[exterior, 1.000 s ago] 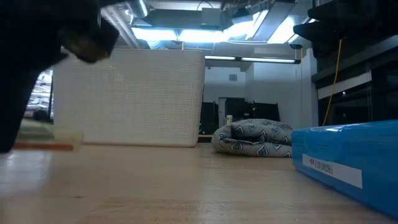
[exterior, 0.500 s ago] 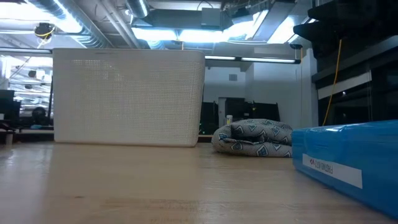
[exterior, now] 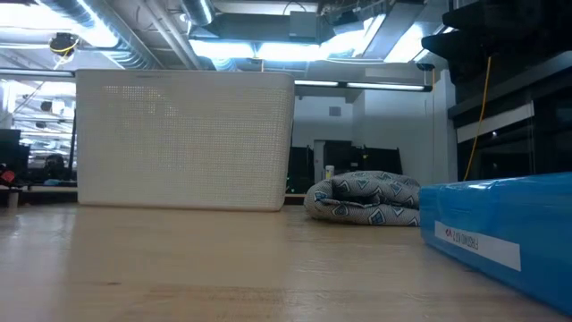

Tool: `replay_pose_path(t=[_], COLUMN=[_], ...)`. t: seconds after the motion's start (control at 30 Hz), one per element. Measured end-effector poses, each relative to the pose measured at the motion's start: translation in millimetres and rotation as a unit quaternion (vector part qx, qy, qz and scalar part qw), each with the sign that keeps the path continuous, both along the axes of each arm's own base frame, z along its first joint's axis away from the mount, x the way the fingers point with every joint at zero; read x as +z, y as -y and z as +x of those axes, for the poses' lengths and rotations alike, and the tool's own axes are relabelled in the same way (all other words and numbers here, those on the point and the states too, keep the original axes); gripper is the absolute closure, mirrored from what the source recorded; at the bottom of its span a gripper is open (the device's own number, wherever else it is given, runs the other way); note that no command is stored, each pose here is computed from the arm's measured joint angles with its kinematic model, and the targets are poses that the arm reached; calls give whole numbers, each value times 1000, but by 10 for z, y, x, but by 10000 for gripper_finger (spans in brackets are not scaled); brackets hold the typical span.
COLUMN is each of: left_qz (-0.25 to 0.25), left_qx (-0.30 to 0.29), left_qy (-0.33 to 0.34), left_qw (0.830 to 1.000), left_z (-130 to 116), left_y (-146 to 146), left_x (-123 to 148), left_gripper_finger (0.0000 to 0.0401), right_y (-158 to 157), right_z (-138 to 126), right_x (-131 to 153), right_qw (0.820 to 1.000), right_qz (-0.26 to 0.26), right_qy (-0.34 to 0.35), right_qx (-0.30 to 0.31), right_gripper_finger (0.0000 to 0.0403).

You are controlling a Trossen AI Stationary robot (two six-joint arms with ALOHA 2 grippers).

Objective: Pick & place medical supplies in basket/bin
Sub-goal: Put the yellow pill bottle into the orange bin

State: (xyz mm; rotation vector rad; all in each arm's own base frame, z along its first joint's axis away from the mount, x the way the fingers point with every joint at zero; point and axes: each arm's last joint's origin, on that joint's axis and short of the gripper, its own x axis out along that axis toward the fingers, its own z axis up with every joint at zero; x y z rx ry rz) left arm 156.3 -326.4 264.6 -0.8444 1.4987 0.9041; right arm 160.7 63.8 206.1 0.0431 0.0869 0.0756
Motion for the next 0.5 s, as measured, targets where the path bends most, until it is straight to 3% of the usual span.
replay_pose_path(t=[0.3, 0.5], left_qz=[65, 66], left_qx=[-16, -28], left_qy=[-13, -20], left_qw=[998, 997], left_z=[-7, -11], left_y=[-138, -139], left_x=[-2, -9], left_gripper_finger=[302, 302], right_y=[0, 0], right_z=[0, 0], right_x=[0, 0], right_qw=[1000, 1000], right_qz=[0, 0], right_qy=[0, 0], right_qx=[0, 0], right_gripper_finger=[191, 191])
